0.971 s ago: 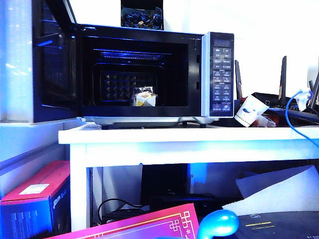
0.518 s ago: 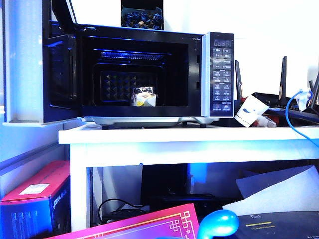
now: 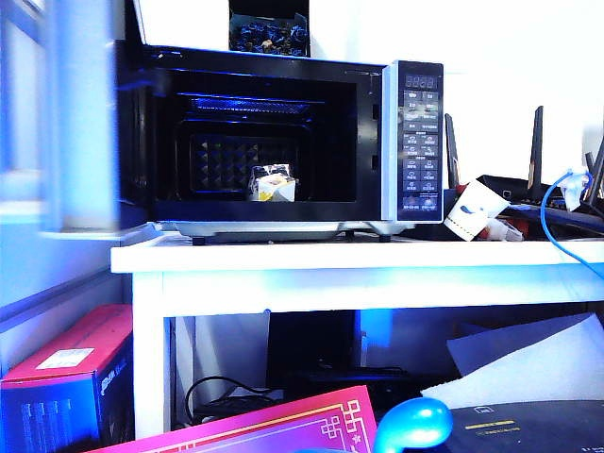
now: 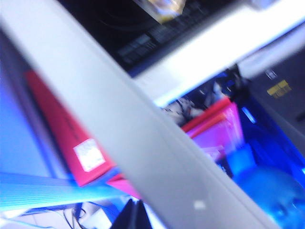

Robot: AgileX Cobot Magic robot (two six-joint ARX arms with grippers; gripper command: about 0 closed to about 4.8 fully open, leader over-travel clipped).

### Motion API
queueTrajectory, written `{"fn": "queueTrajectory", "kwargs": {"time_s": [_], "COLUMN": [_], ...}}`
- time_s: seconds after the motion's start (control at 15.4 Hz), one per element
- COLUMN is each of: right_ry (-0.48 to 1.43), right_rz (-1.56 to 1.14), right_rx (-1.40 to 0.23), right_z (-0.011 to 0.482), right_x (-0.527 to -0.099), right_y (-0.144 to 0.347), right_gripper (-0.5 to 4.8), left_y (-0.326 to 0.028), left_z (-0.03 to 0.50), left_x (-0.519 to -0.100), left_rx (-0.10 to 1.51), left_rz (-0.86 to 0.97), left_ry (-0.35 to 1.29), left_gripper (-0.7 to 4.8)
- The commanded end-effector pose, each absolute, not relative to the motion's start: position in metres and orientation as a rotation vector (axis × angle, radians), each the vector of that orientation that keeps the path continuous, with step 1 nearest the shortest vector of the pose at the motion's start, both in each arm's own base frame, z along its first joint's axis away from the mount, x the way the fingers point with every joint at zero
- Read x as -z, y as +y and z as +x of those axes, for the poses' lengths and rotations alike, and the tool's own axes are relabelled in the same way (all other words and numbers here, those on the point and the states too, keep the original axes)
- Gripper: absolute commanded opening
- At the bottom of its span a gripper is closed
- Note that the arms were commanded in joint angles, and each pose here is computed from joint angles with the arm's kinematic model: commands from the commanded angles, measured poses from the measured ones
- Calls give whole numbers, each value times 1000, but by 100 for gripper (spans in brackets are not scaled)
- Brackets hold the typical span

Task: Open the microwave door, place the box of snacks from the top of the microwave inside, then close the microwave door.

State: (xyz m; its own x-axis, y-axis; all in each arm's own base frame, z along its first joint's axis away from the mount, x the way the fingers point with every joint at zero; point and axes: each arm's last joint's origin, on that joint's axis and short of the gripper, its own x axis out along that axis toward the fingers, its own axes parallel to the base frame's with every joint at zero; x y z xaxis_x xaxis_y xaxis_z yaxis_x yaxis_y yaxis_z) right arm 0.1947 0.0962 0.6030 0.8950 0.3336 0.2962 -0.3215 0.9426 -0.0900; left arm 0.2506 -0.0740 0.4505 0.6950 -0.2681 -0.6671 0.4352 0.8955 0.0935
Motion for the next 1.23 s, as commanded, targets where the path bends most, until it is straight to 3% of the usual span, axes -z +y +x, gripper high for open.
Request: {"fn": "queueTrajectory", "kwargs": {"time_s": [0.06,0.39,0.71,1.23], "right_ry": [-371,-392,-443,-450], "right_rz": [-27,-30,-13,-30], "right_rx": [-332,-332,-327,-322], "right_z": [190,189,188,190], "right_x": [-610,-611,-616,-616], "right_y": [94,93,93,94], "right_gripper": [-1,-1,-1,-1], "left_y": [-77,-91,-101,-134], "left_z": [258,282,303,350], "left_x": [-446,-434,-438,-418], "left_rx": [435,641,794,870], "left_rz": [253,179,130,125], "left_ry": [711,686,521,368], "left_gripper": [-6,-6,-6,-6]}}
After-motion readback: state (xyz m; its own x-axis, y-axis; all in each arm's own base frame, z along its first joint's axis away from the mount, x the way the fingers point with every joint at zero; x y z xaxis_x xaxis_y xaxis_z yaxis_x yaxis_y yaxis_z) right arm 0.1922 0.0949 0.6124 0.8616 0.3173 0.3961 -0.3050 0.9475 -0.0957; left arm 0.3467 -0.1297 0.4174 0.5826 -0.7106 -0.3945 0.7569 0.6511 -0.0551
